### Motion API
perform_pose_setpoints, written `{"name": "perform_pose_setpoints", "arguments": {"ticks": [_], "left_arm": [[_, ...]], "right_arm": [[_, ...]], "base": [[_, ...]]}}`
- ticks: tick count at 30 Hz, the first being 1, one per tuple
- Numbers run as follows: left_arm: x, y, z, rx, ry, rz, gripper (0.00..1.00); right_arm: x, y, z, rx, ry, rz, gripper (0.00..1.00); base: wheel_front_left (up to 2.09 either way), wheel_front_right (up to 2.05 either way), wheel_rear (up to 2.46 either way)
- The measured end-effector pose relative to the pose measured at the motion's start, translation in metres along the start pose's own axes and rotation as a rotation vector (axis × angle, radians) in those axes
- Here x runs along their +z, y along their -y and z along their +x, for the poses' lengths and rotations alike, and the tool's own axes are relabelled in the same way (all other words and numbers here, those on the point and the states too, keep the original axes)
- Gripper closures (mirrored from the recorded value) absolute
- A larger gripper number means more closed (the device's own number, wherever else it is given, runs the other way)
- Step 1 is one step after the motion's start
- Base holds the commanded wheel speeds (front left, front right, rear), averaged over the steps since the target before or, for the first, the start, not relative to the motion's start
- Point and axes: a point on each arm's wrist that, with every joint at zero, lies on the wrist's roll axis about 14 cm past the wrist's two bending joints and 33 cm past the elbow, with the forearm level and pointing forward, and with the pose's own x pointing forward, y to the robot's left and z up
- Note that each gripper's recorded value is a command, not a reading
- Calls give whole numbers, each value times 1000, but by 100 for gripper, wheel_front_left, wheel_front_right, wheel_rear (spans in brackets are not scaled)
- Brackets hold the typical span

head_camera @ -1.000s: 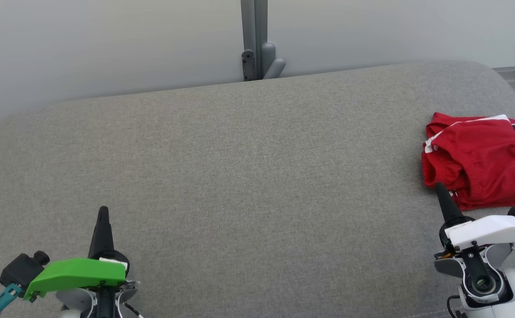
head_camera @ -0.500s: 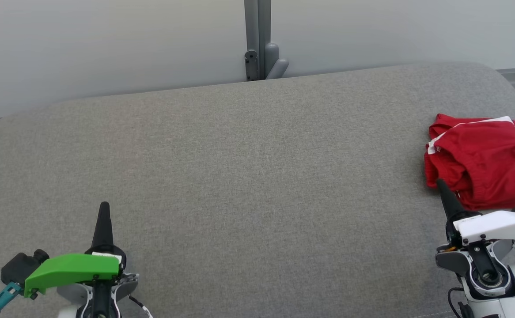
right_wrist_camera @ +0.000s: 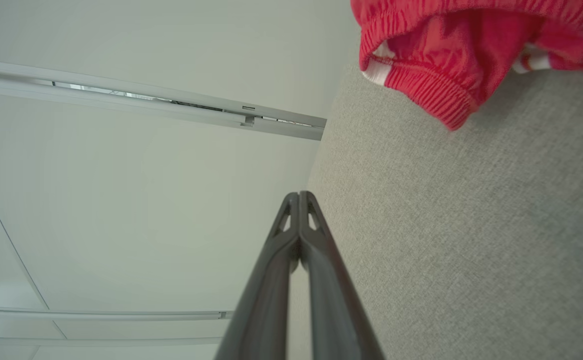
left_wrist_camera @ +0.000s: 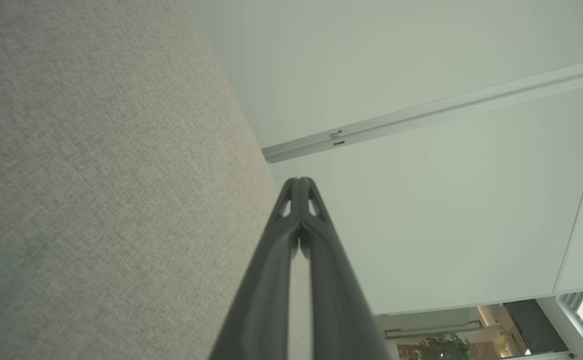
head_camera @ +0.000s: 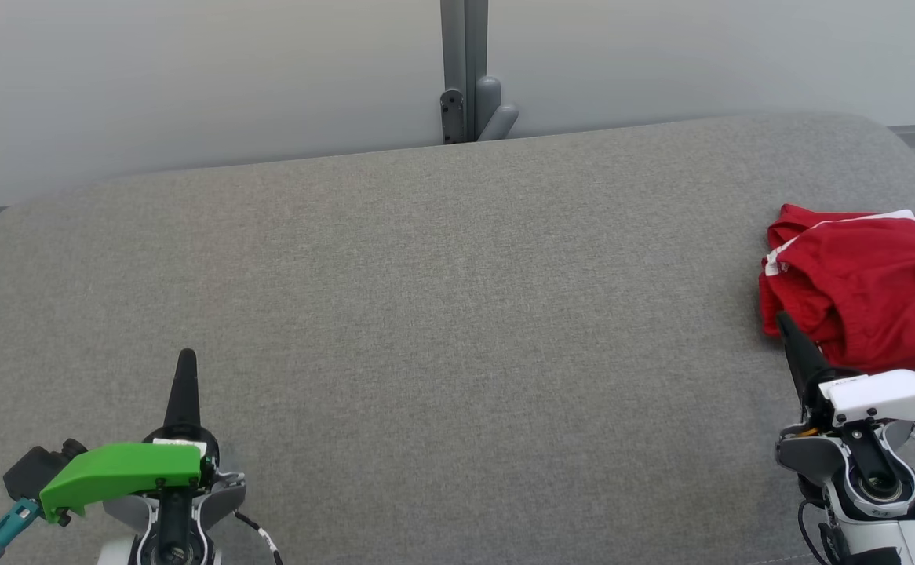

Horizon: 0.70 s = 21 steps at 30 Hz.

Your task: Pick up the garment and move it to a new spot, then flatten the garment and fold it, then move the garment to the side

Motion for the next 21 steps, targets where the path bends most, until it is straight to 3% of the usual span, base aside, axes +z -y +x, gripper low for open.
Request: {"name": "perform_pose_setpoints", "arguments": {"ticks": [21], "left_arm": [[4,4,4,-15,15,-169,100]], "right_arm": [[0,-7,8,30,-16,160,100]], "base": [[0,0,0]]}}
